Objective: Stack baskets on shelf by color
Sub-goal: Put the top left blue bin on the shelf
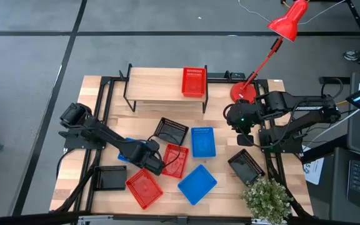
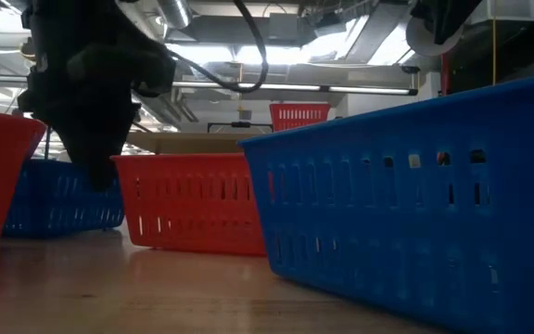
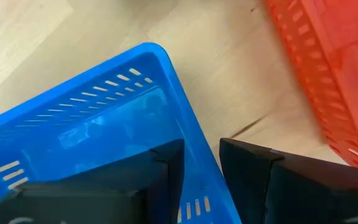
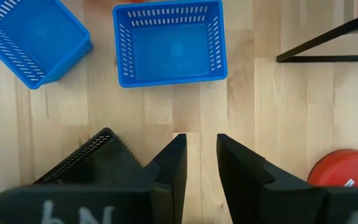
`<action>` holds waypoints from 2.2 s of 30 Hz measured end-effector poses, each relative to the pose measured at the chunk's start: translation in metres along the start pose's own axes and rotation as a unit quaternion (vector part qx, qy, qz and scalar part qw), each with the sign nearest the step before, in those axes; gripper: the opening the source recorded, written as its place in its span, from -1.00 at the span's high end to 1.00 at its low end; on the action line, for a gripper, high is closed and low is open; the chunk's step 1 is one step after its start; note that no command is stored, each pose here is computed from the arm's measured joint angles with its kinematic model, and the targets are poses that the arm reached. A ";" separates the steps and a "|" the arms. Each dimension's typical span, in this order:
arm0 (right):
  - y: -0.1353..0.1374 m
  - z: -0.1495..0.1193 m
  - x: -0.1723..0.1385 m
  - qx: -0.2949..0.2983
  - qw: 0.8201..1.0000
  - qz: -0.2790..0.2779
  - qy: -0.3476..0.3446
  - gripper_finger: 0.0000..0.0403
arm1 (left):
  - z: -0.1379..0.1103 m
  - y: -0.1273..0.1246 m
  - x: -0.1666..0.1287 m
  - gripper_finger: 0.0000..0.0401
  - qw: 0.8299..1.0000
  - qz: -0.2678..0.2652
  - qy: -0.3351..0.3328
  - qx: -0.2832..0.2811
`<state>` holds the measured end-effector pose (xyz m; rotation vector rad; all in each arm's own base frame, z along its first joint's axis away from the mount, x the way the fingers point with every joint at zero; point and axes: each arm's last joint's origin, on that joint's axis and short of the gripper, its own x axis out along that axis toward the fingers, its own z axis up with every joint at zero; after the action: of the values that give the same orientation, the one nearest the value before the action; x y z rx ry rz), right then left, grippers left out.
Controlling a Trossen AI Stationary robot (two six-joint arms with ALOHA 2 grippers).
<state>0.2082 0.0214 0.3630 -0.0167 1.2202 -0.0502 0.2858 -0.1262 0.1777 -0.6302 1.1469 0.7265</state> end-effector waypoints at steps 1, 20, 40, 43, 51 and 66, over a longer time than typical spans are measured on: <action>0.000 0.000 0.000 0.000 1.000 0.000 -0.001 0.57 | -0.001 -0.001 0.003 0.53 1.000 0.002 0.001 0.001; 0.000 0.003 0.000 -0.001 1.000 0.001 -0.013 0.57 | 0.001 -0.009 -0.102 1.00 0.985 0.045 -0.081 0.145; -0.002 0.029 -0.004 -0.055 0.986 -0.049 -0.148 0.57 | 0.134 0.154 -0.191 1.00 0.909 0.096 -0.124 0.387; -0.002 0.032 -0.005 -0.032 0.984 -0.055 -0.165 0.57 | 0.143 0.180 -0.187 1.00 0.906 0.075 -0.145 0.391; -0.005 0.039 -0.008 0.008 0.973 -0.099 -0.206 0.57 | 0.166 0.221 -0.144 1.00 0.898 0.048 -0.137 0.415; -0.004 0.041 -0.009 0.049 0.970 -0.090 -0.221 0.57 | 0.191 0.238 -0.098 1.00 0.906 0.022 -0.085 0.413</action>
<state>0.2439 0.0169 0.3854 -0.0490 0.7661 -0.2524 0.1854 0.1484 0.3092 0.1763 1.1779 0.2653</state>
